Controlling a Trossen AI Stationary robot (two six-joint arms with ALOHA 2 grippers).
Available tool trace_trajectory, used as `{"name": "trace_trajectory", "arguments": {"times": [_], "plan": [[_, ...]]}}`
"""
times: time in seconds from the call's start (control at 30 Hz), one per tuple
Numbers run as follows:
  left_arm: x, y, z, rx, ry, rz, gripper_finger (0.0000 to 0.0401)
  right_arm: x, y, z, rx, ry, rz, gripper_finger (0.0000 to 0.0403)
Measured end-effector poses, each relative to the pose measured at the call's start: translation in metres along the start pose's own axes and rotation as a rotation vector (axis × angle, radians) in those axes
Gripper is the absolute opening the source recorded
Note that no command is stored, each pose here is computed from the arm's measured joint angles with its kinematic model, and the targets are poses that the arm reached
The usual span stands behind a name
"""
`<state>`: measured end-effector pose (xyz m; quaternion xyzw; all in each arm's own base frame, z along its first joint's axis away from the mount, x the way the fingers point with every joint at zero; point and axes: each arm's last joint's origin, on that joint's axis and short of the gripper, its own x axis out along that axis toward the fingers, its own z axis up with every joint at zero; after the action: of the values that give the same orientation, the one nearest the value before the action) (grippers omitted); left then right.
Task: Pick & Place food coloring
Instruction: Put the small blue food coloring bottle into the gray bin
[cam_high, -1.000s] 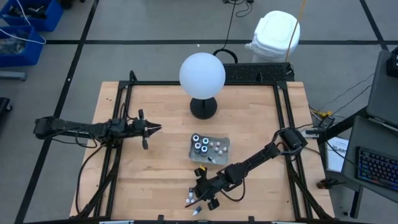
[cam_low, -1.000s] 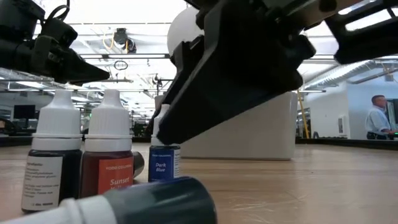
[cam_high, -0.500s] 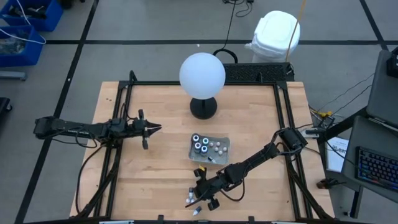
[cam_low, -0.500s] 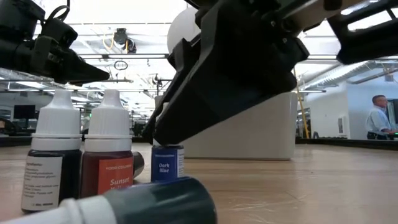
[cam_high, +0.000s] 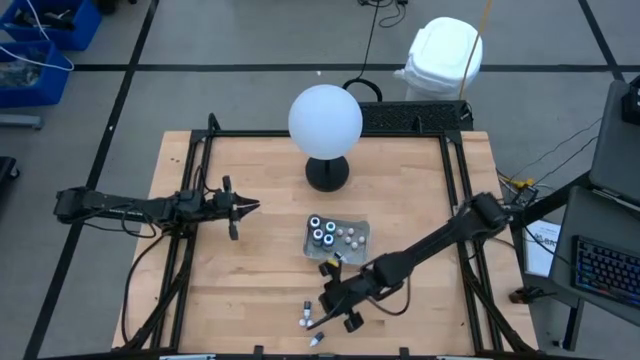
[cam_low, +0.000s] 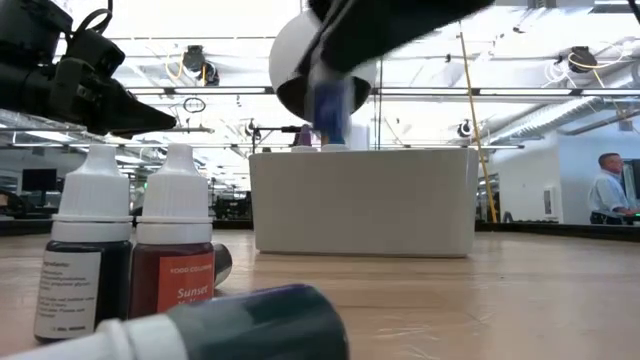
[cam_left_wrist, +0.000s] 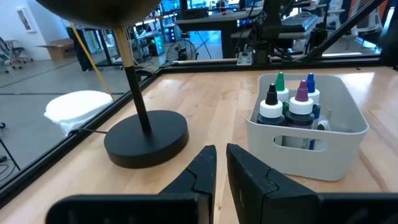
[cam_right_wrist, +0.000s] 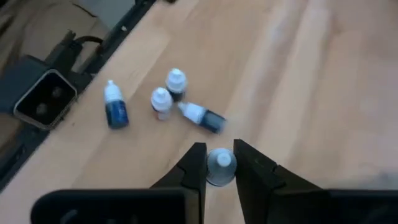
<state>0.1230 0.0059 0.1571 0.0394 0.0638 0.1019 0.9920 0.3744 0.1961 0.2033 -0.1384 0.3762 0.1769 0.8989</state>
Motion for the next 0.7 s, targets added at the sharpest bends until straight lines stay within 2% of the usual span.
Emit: {"name": "trace_trajectory", "arguments": {"times": [0.27, 0.4, 0.57, 0.7], "plan": [[0.0, 0.0, 0.0, 0.0, 0.0, 0.0, 0.0047, -0.095, -0.022, 0.021, -0.016, -0.078, -0.036, 0.0047], [0.0, 0.0, 0.0, 0.001, 0.003, 0.0, 0.0047, -0.147, -0.03, 0.014, -0.006, -0.165, -0.048, 0.0047], [0.0, 0.0, 0.0, 0.02, 0.001, 0.0, 0.0047, -0.199, -0.037, -0.026, 0.096, -0.275, -0.132, 0.0047], [0.0, 0.0, 0.002, 0.052, -0.017, 0.002, 0.0047, -0.212, -0.036, -0.08, 0.179, -0.335, -0.186, 0.0047]]}}
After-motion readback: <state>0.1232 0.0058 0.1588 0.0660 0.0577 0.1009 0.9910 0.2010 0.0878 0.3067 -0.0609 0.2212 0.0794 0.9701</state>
